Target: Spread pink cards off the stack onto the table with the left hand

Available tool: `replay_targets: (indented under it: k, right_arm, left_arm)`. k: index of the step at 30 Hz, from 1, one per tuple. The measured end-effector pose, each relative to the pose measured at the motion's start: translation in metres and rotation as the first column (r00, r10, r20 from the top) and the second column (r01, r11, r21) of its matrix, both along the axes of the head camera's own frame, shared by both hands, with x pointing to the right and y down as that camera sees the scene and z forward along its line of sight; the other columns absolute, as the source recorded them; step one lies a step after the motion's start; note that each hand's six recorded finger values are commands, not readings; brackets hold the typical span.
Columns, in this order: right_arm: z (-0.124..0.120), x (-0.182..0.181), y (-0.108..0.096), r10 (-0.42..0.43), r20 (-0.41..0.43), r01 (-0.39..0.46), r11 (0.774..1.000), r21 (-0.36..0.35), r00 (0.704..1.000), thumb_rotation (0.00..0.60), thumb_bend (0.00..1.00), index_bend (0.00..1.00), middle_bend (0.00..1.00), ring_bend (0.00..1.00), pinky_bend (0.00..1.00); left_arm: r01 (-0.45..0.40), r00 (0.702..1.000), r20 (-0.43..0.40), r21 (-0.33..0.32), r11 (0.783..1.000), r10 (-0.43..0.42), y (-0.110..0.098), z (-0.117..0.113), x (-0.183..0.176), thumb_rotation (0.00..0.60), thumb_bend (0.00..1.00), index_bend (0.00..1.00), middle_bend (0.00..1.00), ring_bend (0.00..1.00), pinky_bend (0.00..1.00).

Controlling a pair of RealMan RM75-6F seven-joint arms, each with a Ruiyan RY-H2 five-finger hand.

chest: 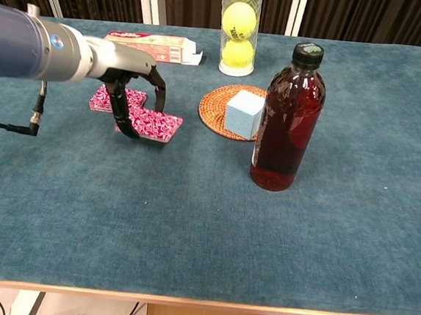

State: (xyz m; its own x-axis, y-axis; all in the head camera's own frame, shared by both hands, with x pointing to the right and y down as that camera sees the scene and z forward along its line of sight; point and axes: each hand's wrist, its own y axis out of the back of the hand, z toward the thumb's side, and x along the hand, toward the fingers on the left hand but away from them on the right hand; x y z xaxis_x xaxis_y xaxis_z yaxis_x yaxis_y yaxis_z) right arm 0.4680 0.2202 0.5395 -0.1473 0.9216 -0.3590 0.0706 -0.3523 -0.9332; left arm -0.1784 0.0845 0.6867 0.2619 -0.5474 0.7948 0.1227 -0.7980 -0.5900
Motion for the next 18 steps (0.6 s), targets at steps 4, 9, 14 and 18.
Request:
replay_targets:
  k: [4,9,14,18]
  right_arm:
    - [0.000,0.000,0.000,0.000,0.000,0.000,1.000,0.001,1.000,0.600,0.19,0.10,0.04,0.08,0.21]
    - [0.000,0.002,0.000,0.004,-0.001,-0.004,1.000,0.001,1.000,0.600,0.19,0.10,0.04,0.08,0.21]
    - [-0.001,0.003,0.000,0.009,-0.001,-0.009,1.000,0.004,1.000,0.600,0.19,0.10,0.04,0.08,0.21]
    - [-0.002,0.003,0.000,0.009,-0.001,-0.009,1.000,0.007,1.000,0.600,0.19,0.10,0.04,0.08,0.21]
  left_arm:
    - [-0.003,1.000,0.011,0.003,1.000,0.003,0.003,0.006,0.002,0.600,0.28,0.52,0.19,0.00,0.00]
    - [0.003,1.000,0.007,0.015,1.000,-0.003,0.002,0.013,0.003,0.600,0.28,0.51,0.19,0.00,0.00]
    - [0.000,1.000,0.000,0.015,1.000,0.000,0.003,0.020,0.004,0.600,0.28,0.50,0.19,0.00,0.00]
    - [-0.003,1.000,-0.007,0.012,1.000,0.003,0.003,0.021,0.005,0.600,0.25,0.46,0.18,0.00,0.00]
